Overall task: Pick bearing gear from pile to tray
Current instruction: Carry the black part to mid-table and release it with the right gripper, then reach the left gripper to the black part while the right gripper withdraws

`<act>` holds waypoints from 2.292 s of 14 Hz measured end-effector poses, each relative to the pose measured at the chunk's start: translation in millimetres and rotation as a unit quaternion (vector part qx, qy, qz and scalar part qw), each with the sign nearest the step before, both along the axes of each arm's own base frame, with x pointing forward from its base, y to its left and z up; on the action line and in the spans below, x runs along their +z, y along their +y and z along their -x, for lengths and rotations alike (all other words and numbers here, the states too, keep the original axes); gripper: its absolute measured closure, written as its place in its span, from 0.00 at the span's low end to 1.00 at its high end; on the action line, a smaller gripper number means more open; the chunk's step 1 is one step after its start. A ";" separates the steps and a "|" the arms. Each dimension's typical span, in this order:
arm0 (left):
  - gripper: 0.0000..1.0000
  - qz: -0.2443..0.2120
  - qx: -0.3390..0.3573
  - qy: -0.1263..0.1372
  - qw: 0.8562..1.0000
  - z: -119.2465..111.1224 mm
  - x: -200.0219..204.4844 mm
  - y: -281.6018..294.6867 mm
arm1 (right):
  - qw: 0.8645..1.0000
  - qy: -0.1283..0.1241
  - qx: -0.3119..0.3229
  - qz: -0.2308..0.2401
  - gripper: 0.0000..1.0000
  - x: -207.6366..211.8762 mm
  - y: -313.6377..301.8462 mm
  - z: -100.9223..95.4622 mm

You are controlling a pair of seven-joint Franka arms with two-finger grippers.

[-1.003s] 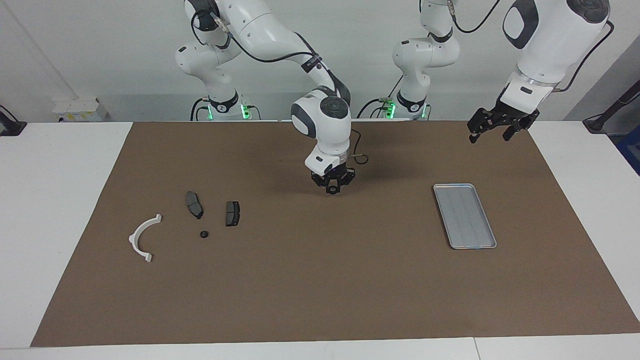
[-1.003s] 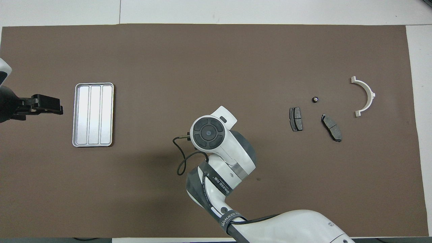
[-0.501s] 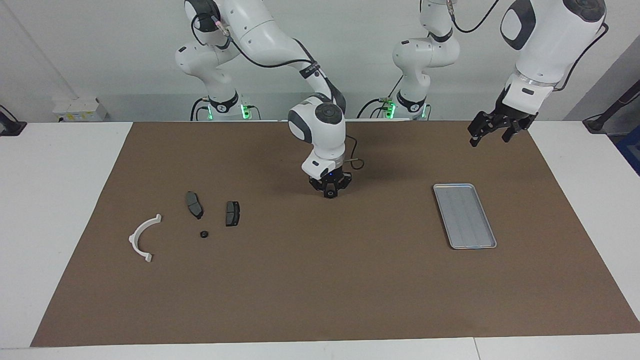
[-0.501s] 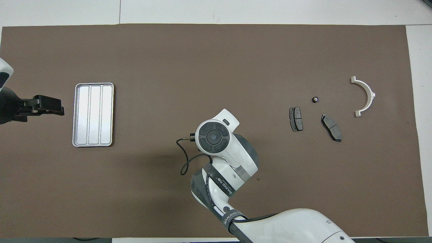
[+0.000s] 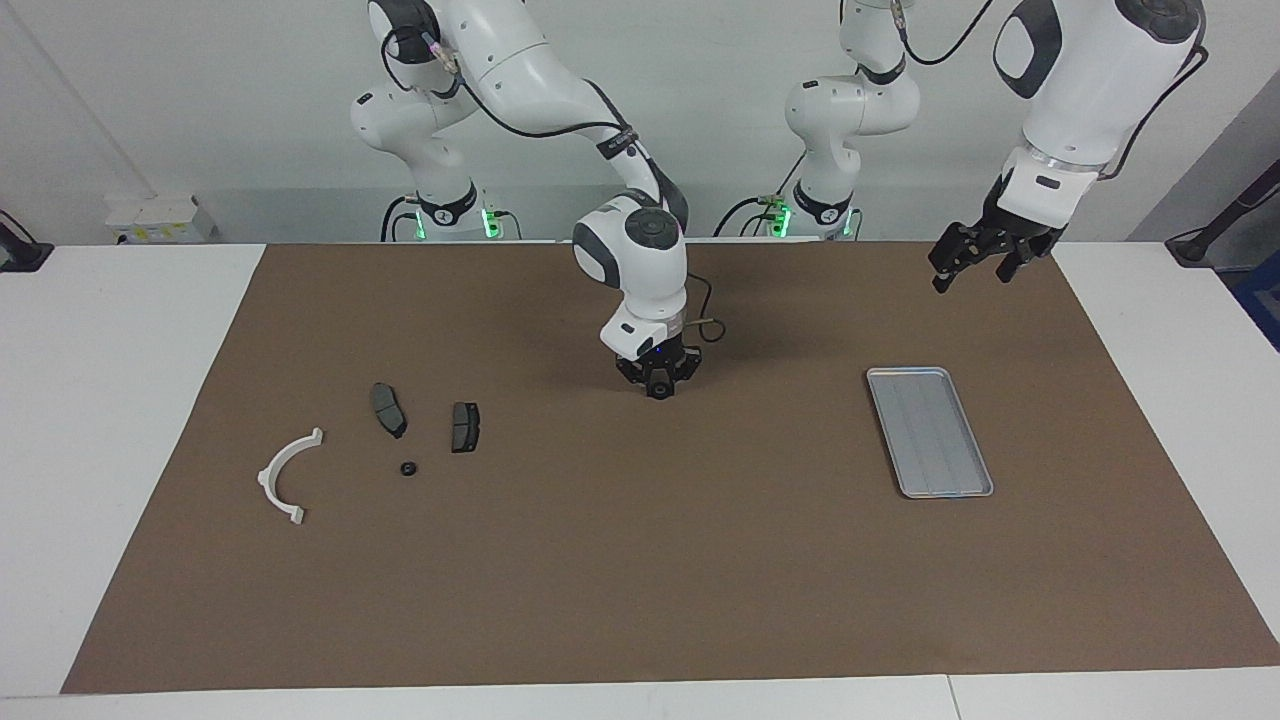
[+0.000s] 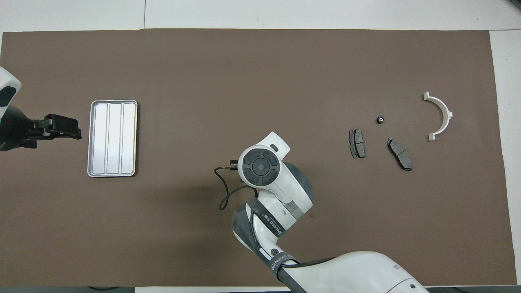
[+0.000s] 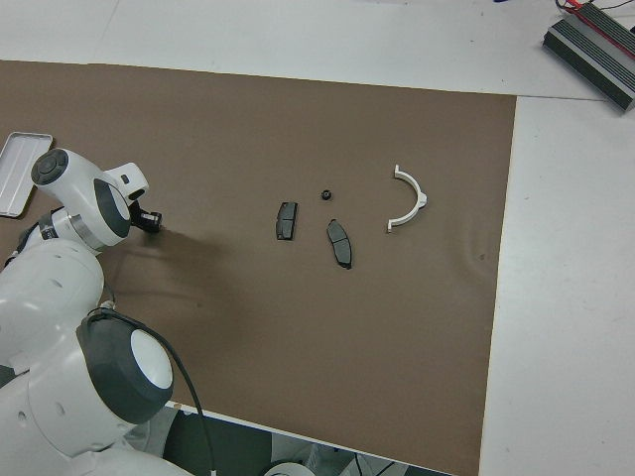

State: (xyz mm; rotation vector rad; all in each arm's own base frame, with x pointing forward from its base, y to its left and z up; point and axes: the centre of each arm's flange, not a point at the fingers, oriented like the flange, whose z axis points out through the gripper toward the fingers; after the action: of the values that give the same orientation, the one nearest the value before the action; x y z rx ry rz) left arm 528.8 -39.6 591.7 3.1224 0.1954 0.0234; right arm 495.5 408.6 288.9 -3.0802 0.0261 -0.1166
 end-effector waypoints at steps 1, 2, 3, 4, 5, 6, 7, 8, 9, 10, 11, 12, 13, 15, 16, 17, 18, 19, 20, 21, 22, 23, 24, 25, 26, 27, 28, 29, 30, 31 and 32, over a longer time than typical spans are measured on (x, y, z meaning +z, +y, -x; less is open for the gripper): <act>0.00 0.000 0.003 0.000 1.000 0.2 -0.3 -0.2 | 1.000 0.006 -0.002 0.005 0.44 3.6 -0.7 -2.1; 0.00 0.000 0.007 0.000 1.000 0.2 -0.5 -0.8 | 1.000 0.011 -0.005 0.010 0.35 12.4 -1.6 -7.2; 0.00 0.000 0.011 0.000 1.000 0.4 -1.0 -2.7 | 1.000 0.012 -0.012 0.012 0.30 28.0 -5.1 -17.2; 0.00 0.000 0.012 0.001 1.000 1.0 -2.3 -7.3 | 1.000 0.010 -0.021 0.011 0.30 46.0 -13.7 -30.8; 0.00 0.000 0.010 0.003 1.000 1.7 -4.8 -13.6 | 1.000 0.004 -0.026 0.007 0.30 64.3 -27.4 -46.4; 0.00 0.000 0.006 0.004 1.000 2.5 -8.7 -21.6 | 1.000 -0.004 -0.024 0.004 0.30 81.4 -47.5 -63.7; 0.00 0.000 0.001 0.007 1.000 4.1 -14.3 -33.4 | 1.000 -0.013 -0.021 0.002 0.30 96.6 -73.6 -81.8; 0.00 0.000 0.002 0.010 1.000 6.5 -20.4 -50.9 | 1.000 -0.021 -0.016 0.002 0.30 108.3 -101.4 -98.0; 0.00 0.000 0.013 0.008 1.000 7.8 -26.6 -71.9 | 1.000 -0.023 -0.007 0.005 0.29 116.5 -128.4 -111.4; 0.00 0.002 0.026 0.003 1.000 8.5 -33.9 -97.5 | 1.000 -0.022 0.007 0.011 0.30 123.0 -155.4 -123.2; 0.00 0.005 0.042 -0.001 0.999 9.3 -44.1 -127.7 | 0.999 -0.020 0.025 0.016 0.30 127.4 -183.1 -134.0; 0.00 0.008 0.056 -0.003 0.998 9.7 -57.5 -158.8 | 0.999 -0.018 0.040 0.017 0.30 129.0 -210.7 -143.1; 0.00 0.012 0.068 -0.004 0.998 10.1 -73.6 -189.2 | 0.999 -0.013 0.046 0.007 0.30 128.1 -236.8 -150.0; 0.00 0.015 0.079 0.000 0.997 11.3 -112.7 -244.0 | 0.999 -0.001 0.051 -0.014 0.30 122.8 -291.0 -160.2; 0.00 0.013 0.078 0.006 0.997 12.4 -129.5 -263.3 | 0.998 0.005 0.055 -0.015 0.30 119.5 -310.6 -162.2; 0.00 0.008 0.077 0.016 0.997 15.1 -146.7 -281.8 | 0.998 0.009 0.058 -0.013 0.29 116.1 -323.5 -163.0; 0.00 0.001 0.082 0.028 0.996 18.6 -167.6 -304.4 | 0.998 0.012 0.060 -0.013 0.30 111.5 -333.4 -163.0; 0.00 -0.006 0.091 0.038 0.995 21.9 -192.2 -328.9 | 0.998 0.018 0.064 -0.010 0.30 105.5 -341.8 -162.0; 0.00 -0.012 0.095 0.046 0.994 24.8 -214.0 -346.3 | 0.997 0.023 0.067 -0.009 0.30 99.4 -348.8 -160.5; 0.00 -0.017 0.100 0.053 0.993 28.0 -235.7 -358.1 | 0.997 0.029 0.066 -0.008 0.30 92.8 -357.0 -158.6; 0.00 -0.015 0.109 0.050 0.993 30.1 -252.1 -366.1 | 0.997 0.034 0.065 -0.008 0.30 87.6 -363.2 -156.9; 0.00 -0.007 0.117 0.043 0.992 30.8 -262.3 -371.0 | 0.997 0.037 0.064 -0.008 0.30 83.7 -366.3 -155.5; 0.00 -0.002 0.122 0.038 0.992 30.9 -268.1 -373.1 | 0.997 0.040 0.064 -0.008 0.29 79.8 -367.0 -154.2; 0.00 0.001 0.126 0.034 0.991 30.8 -269.9 -373.4 | 0.997 0.041 0.065 -0.006 0.30 76.2 -366.6 -153.4; 0.00 0.004 0.131 0.032 0.991 30.7 -271.4 -373.2 | 0.997 0.041 0.067 -0.002 0.30 72.3 -366.4 -152.5; 0.00 0.007 0.139 0.029 0.990 31.1 -273.5 -373.0 | 0.997 0.044 0.070 0.002 0.30 67.8 -366.8 -151.4; 0.00 0.008 0.145 0.028 0.989 32.6 -277.1 -372.4 | 0.996 0.048 0.071 0.004 0.30 62.7 -367.3 -150.4; 0.00 0.009 0.148 0.027 0.989 34.4 -281.4 -371.7 | 0.996 0.052 0.072 0.006 0.30 57.5 -367.9 -149.6; 0.00 0.010 0.149 0.026 0.988 36.8 -286.8 -370.7 | 0.996 0.056 0.072 0.008 0.30 51.8 -368.7 -149.0; 0.00 0.010 0.148 0.026 0.989 39.4 -291.1 -370.2 | 0.996 0.057 0.073 0.012 0.30 47.1 -369.7 -148.5; 0.00 0.008 0.147 0.027 0.989 41.9 -294.0 -370.4 | 0.995 0.059 0.074 0.017 0.30 43.0 -370.7 -147.5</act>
State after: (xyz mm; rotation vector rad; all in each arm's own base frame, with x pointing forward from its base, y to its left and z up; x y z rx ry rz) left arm 486.9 -409.9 297.8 3.0482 0.6518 -0.0610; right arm 643.0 37.9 331.9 -3.1050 -0.2012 0.0718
